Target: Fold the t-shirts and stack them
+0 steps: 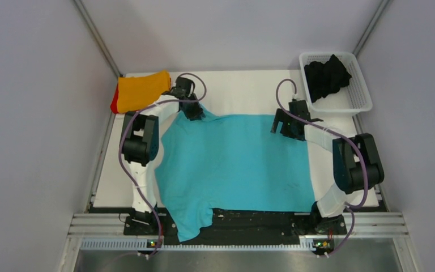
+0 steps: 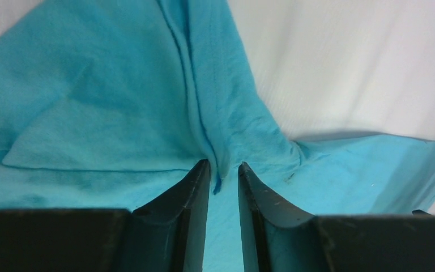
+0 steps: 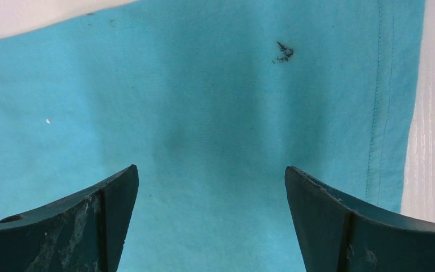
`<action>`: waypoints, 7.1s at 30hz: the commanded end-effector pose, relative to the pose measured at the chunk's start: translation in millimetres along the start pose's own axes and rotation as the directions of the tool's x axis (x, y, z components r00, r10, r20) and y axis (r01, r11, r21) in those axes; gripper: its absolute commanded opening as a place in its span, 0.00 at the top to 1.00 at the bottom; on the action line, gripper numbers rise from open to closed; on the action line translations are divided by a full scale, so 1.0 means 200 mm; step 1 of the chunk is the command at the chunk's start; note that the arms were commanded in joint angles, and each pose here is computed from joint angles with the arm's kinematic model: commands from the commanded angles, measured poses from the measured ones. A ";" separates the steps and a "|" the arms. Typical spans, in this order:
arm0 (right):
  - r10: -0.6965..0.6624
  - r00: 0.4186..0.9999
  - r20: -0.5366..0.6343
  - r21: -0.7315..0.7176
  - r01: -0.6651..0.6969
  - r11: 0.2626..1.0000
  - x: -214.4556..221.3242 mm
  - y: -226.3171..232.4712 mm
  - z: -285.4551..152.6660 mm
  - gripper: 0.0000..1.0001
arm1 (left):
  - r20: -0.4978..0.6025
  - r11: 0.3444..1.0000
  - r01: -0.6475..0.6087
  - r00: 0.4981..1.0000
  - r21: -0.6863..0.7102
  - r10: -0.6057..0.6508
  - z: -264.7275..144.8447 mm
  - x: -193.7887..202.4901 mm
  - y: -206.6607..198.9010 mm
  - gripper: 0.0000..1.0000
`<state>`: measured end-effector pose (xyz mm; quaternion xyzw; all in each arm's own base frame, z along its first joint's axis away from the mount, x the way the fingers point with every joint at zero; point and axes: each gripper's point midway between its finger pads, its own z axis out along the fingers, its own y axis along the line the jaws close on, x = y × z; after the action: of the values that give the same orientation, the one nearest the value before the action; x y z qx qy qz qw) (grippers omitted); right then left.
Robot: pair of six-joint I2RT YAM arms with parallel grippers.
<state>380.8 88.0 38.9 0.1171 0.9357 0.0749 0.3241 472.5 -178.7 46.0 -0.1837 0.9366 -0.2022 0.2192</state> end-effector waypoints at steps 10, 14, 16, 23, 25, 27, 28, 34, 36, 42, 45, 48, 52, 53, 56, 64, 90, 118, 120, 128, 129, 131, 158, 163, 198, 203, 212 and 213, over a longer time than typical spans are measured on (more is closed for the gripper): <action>-0.013 0.999 0.032 0.041 0.012 0.999 -0.04 -0.03 0.02 0.01 | 0.017 1.000 -0.007 1.000 0.010 0.007 0.06 -0.07 -0.06 0.88; -0.015 0.999 0.030 0.040 0.014 0.999 -0.04 -0.03 0.02 0.01 | 0.025 0.999 -0.010 1.000 0.053 0.009 0.05 -0.08 -0.11 1.00; -0.018 0.999 0.030 0.046 0.017 0.999 -0.04 -0.03 0.02 0.01 | 0.034 0.998 -0.013 0.999 0.065 0.011 0.04 -0.10 -0.14 1.00; -0.030 0.999 0.024 0.065 0.028 0.997 -0.04 -0.05 0.03 0.01 | 0.035 0.997 0.011 0.999 0.074 -0.013 0.08 -0.18 -0.23 1.00; -0.035 0.999 0.024 0.075 0.033 0.997 -0.05 -0.06 0.03 0.01 | 0.038 0.997 0.022 0.999 0.079 -0.025 0.11 -0.21 -0.25 1.00; -0.041 0.999 0.024 0.090 0.039 0.995 -0.05 -0.07 0.03 0.01 | 0.046 0.995 0.022 0.999 0.099 -0.027 0.14 -0.25 -0.30 1.00; -0.043 0.999 0.021 0.095 0.040 0.995 -0.05 -0.08 0.03 0.01 | 0.050 0.994 0.021 0.998 0.108 -0.026 0.16 -0.27 -0.32 1.00; -0.046 0.999 0.012 0.106 0.045 0.993 -0.04 -0.09 0.05 0.01 | 0.076 0.971 -0.028 0.997 0.236 0.010 0.26 -0.37 -0.53 0.95; -0.047 0.999 0.007 0.108 0.046 0.993 -0.04 -0.09 0.05 0.01 | 0.103 0.961 -0.063 0.994 0.270 0.036 0.27 -0.39 -0.59 0.82; -0.044 0.998 0.041 0.114 0.039 0.993 -0.09 -0.09 0.01 0.01 | 0.185 0.963 -0.122 0.980 0.240 0.078 0.14 -0.48 -0.63 0.01; -0.036 0.998 0.053 0.103 0.030 0.994 -0.11 -0.07 -0.02 0.01 | 0.238 0.965 -0.156 0.966 0.209 0.104 0.00 -0.54 -0.65 0.01; -0.025 0.998 0.060 0.101 0.019 0.995 -0.11 -0.07 -0.04 0.01 | 0.275 0.960 -0.185 0.954 0.209 0.124 -0.15 -0.56 -0.68 0.01; -0.015 0.995 0.096 0.129 0.002 0.992 -0.15 -0.09 -0.08 0.01 | 0.267 0.970 -0.200 0.951 0.141 0.157 -0.26 -0.48 -0.57 0.01; -0.015 0.994 0.106 0.128 0.001 0.992 -0.17 -0.09 -0.09 0.01 | 0.264 0.974 -0.196 0.951 0.112 0.161 -0.27 -0.46 -0.52 0.01; -0.010 0.993 0.117 0.113 -0.004 0.994 -0.20 -0.06 -0.08 0.01 | 0.233 0.978 -0.206 0.953 0.041 0.191 -0.27 -0.35 -0.38 0.01; -0.013 0.996 0.083 0.121 0.003 0.993 -0.23 -0.03 0.05 0.01 | 0.061 0.983 -0.167 0.983 -0.076 0.172 -0.06 -0.12 -0.08 0.01; -0.032 0.999 0.016 0.175 0.028 0.984 -0.46 -0.03 0.51 0.01 | 0.047 0.998 0.039 0.998 0.055 -0.041 0.35 -0.57 0.05 0.01; -0.089 0.983 0.164 -0.046 0.097 0.994 -0.49 0.26 -0.17 0.01 | 0.173 0.992 -0.114 0.977 -0.054 0.122 -0.69 -0.05 -0.01 0.01; -0.049 0.984 0.170 -0.027 0.055 0.998 -0.42 0.20 -0.23 0.01 | 0.122 0.984 -0.098 0.986 -0.151 0.117 -0.72 0.20 0.14 0.02; 0.046 0.969 0.245 -0.026 -0.040 0.999 -0.41 0.15 -0.36 0.01 | -0.077 0.962 -0.107 0.993 -0.252 0.091 -0.93 1.00 0.47 0.03; 0.045 0.969 0.245 -0.030 -0.039 0.999 -0.41 0.15 -0.35 0.01 | -0.098 0.961 -0.091 0.993 -0.260 0.067 -0.93 1.08 0.51 0.04; 0.046 0.969 0.242 -0.030 -0.040 0.999 -0.41 0.15 -0.34 0.01 | -0.129 0.971 -0.064 0.991 -0.229 0.034 -0.94 1.22 0.52 0.06; 0.007 0.972 0.233 0.030 -0.014 0.999 -0.39 0.10 -0.31 0.01 | -0.459 0.875 -0.310 0.881 -0.371 0.117 -0.90 1.79 0.67 0.65; 0.026 0.970 0.241 0.010 -0.029 1.000 -0.40 0.09 -0.35 0.01 | -0.423 0.853 -0.321 0.896 -0.411 0.133 -0.88 1.74 0.66 1.00; 0.471 0.879 0.077 0.357 -0.465 0.810 0.63 -0.61 -0.56 0.29 | -0.284 0.976 -0.218 0.936 0.000 0.209 -0.92 1.21 0.19 1.00; 0.486 0.870 0.080 0.342 -0.482 0.807 0.66 -0.60 -0.52 0.49 | -0.285 0.979 -0.203 0.939 -0.003 0.194 -0.92 1.19 0.19 1.00; 0.469 0.878 0.100 0.326 -0.474 0.818 0.63 -0.60 -0.48 0.86 | -0.282 0.984 -0.176 0.945 -0.005 0.168 -0.92 1.17 0.18 1.00; 0.466 0.880 0.094 0.320 -0.470 0.823 0.63 -0.60 -0.47 0.92 | -0.280 0.985 -0.174 0.946 -0.003 0.166 -0.92 1.17 0.17 1.00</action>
<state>198.9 -2.2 16.4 0.3993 0.8750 -0.0172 0.2732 167.4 -188.0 85.6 -0.0715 0.9798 -0.1696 0.0776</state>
